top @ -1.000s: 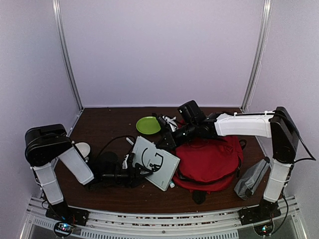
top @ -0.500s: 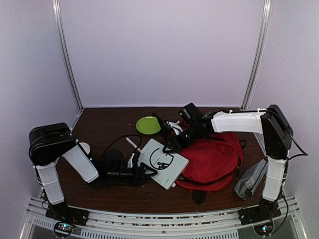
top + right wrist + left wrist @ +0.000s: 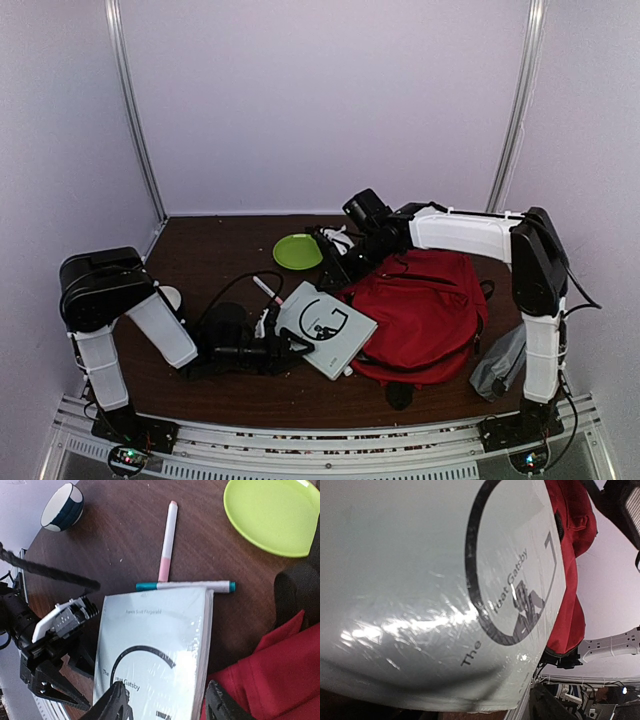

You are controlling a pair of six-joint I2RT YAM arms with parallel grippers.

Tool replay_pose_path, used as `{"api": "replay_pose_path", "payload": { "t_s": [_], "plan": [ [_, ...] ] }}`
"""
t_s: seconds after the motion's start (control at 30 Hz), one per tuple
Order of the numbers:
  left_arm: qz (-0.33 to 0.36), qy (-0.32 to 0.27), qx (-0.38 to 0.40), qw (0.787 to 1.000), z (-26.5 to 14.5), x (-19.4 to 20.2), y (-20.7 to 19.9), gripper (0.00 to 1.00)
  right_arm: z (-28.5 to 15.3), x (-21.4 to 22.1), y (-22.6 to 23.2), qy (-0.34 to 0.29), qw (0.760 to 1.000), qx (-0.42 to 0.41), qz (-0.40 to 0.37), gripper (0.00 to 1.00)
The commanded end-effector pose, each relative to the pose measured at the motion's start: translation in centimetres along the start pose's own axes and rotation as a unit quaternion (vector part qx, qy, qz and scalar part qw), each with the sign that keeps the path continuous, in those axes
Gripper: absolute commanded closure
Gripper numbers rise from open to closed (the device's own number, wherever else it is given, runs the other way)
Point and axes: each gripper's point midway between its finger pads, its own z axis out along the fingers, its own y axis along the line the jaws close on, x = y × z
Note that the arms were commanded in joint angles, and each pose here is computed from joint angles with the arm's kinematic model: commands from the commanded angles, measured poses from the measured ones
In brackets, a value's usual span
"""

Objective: Pack the student bag
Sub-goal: Move the book to the student bag, then pick up the book from the student bag.

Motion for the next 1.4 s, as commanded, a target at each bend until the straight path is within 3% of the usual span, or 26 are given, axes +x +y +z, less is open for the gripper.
{"api": "replay_pose_path", "payload": {
  "t_s": [0.0, 0.47, 0.73, 1.07, 1.37],
  "plan": [
    [-0.032, 0.009, -0.068, 0.997, -0.6, 1.4, 4.5, 0.40, 0.7, -1.0, -1.3, 0.013, 0.999, 0.035, -0.018, 0.45],
    [-0.034, 0.000, -0.067, 0.997, -0.8, 1.3, 4.6, 0.43, 5.3, 2.9, -3.0, 0.116, 0.993, 0.021, 0.011, 0.40],
    [-0.031, -0.003, -0.073, 0.997, -0.8, 1.2, 4.9, 0.45, 6.1, 4.6, 1.7, 0.157, 0.979, -0.123, 0.045, 0.42],
    [-0.028, -0.005, -0.074, 0.997, -0.8, 1.1, 4.9, 0.51, 2.2, 1.1, 6.9, 0.102, 0.969, -0.221, 0.048, 0.49],
    [-0.028, -0.012, -0.073, 0.997, -1.0, 1.0, 5.1, 0.53, -0.2, 0.3, 8.8, 0.078, 0.968, -0.235, 0.035, 0.57]
  ]
}}
